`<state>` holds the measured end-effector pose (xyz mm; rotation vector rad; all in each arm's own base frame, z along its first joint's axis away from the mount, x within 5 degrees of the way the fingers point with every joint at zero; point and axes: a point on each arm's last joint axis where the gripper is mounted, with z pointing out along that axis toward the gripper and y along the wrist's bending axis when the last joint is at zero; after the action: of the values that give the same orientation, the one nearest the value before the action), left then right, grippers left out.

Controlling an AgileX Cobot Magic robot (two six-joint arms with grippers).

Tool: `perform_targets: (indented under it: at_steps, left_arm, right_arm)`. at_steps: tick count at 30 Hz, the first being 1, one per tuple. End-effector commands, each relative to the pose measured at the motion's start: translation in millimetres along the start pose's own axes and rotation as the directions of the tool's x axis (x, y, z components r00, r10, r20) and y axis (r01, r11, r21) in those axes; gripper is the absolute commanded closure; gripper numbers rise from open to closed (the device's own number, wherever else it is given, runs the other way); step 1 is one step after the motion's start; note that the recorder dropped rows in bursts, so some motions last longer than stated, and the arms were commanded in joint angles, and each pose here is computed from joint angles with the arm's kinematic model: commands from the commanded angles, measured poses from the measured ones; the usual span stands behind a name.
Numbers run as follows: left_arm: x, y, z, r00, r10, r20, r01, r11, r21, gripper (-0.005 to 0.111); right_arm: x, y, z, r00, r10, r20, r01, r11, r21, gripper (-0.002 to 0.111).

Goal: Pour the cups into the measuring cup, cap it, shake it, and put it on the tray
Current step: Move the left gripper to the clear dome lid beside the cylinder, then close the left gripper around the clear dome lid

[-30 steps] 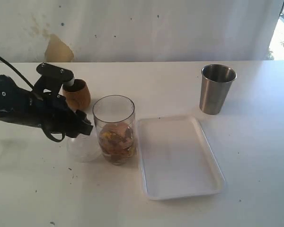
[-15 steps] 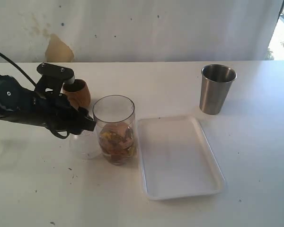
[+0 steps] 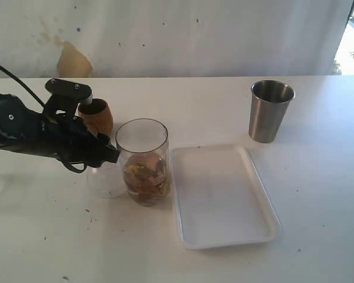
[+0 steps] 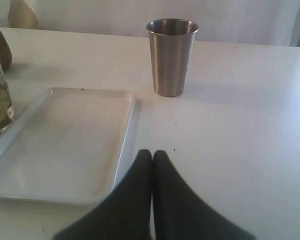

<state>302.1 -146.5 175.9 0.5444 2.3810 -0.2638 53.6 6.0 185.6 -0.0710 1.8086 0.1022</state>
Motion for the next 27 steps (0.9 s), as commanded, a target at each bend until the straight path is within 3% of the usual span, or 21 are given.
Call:
perform_targets:
  at_steps: [1,6,11,18,23,27]
  left_arm:
    - [4.2,6.5,4.2,0.999,0.013,-0.033,-0.013,1.000,-0.008,0.049]
    - [3.8,26.1,2.2,0.998,-0.043,-0.044,0.041,0.998,-0.038,0.051]
    - [4.3,28.3,0.5,0.998,-0.031,-0.053,0.029,0.999,-0.038,0.051]
    - [-10.9,40.5,-20.6,0.996,-0.063,0.065,0.068,0.994,-0.084,0.051]
    - [-18.5,36.8,-38.6,0.988,-0.107,0.108,0.115,0.991,-0.066,0.051]
    - [-12.4,20.0,-40.3,0.999,-0.035,0.019,0.035,0.999,-0.003,0.051]
  right_arm:
    - [1.1,-0.2,0.4,1.000,0.002,0.007,-0.003,1.000,0.004,0.108]
    - [1.1,-0.2,0.4,1.000,0.002,0.007,-0.003,1.000,0.004,0.108]
    - [1.1,-0.2,0.4,1.000,0.002,0.007,-0.003,1.000,0.004,0.108]
    - [1.1,-0.2,0.4,1.000,0.002,0.007,-0.003,1.000,0.004,0.108]
    - [1.1,-0.2,0.4,1.000,0.002,0.007,-0.003,1.000,0.004,0.108]
    - [1.1,-0.2,0.4,1.000,0.002,0.007,-0.003,1.000,0.004,0.108]
